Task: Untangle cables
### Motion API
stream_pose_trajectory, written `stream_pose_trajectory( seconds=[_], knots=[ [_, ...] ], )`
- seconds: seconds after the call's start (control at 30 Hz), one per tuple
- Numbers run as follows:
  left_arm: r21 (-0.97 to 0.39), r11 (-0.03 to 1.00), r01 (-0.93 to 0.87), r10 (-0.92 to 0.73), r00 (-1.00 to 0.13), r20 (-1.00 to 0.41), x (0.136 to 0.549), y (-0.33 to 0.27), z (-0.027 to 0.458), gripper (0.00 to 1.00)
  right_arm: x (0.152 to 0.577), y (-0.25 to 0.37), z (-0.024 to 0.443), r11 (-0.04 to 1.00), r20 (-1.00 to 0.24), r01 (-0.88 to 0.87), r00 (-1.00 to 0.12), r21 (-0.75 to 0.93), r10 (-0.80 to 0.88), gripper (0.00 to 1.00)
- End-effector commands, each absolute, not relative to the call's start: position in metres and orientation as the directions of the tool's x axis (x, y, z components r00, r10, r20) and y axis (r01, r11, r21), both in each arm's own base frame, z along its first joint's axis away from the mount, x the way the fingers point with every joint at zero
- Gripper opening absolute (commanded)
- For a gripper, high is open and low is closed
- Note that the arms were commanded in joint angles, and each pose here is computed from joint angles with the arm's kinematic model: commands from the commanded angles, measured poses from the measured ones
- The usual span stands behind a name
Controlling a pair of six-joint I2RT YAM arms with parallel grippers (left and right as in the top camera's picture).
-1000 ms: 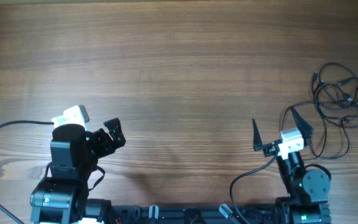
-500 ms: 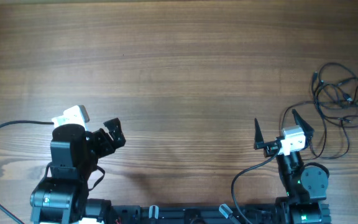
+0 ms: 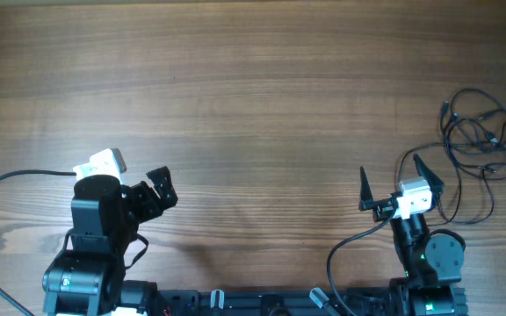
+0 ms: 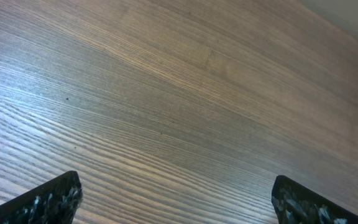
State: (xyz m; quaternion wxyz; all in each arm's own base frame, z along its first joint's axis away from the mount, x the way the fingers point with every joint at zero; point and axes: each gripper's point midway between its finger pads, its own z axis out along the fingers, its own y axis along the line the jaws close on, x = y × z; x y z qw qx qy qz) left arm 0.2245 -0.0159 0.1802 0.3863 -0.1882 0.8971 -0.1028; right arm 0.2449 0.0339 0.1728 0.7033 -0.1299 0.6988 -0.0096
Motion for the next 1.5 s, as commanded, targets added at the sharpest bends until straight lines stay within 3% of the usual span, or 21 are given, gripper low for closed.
stream_pose_trajectory(
  seconds=[0.0, 0.33, 0.4, 0.53, 0.7, 0.9, 1.1, 1.27, 1.47],
  knots=[
    [-0.334, 0.904, -0.268, -0.427, -0.633, -0.646, 0.224, -0.016, 0.176, 1.00, 0.244, 0.032, 0.176, 0.971, -0.984, -0.154, 0.033, -0.181, -0.178, 1.00],
    [-0.339, 0.906, -0.256, -0.422, -0.627, -0.655, 0.209, -0.016, 0.177, 1.00, 0.245, 0.032, 0.176, 0.971, -0.984, -0.154, 0.032, -0.181, -0.178, 1.00],
    [-0.369, 0.900, -0.235, -0.435, -0.560, -0.705, 0.209, -0.013, 0.181, 1.00, 0.245, 0.032, 0.176, 0.971, -0.984, -0.154, 0.031, -0.181, -0.178, 1.00],
    [-0.437, 0.887, -0.147, -0.461, -0.316, -0.829, 0.225, -0.005, 0.184, 1.00, 0.245, 0.032, 0.176, 0.971, -0.984, -0.154, 0.031, -0.180, -0.178, 1.00],
    [-0.467, 0.883, -0.045, -0.469, -0.088, -0.879, 0.237, -0.002, 0.191, 1.00, 0.245, 0.032, 0.176, 0.971, -0.984, -0.154, 0.032, -0.181, -0.178, 1.00],
    [-0.344, 0.937, 0.053, -0.348, 0.103, -0.932, 0.244, -0.004, 0.206, 1.00, 0.245, 0.032, 0.176, 0.971, -0.984, -0.154, 0.032, -0.181, -0.178, 1.00],
    [-0.086, 0.988, 0.129, -0.095, 0.066, -0.993, 0.245, -0.023, 0.194, 1.00, 0.245, 0.032, 0.176, 0.971, -0.983, -0.154, 0.032, -0.181, -0.178, 1.00],
    [-0.115, 0.985, 0.126, -0.105, -0.085, -0.991, 0.245, -0.025, 0.158, 1.00, 0.245, 0.032, 0.176, 0.971, -0.984, -0.154, 0.032, -0.181, -0.178, 1.00],
    [-0.151, 0.980, 0.127, -0.141, -0.089, -0.986, 0.244, -0.026, 0.158, 1.00, 0.245, 0.032, 0.176, 0.971, -0.984, -0.154, 0.032, -0.181, -0.178, 1.00]
  ],
)
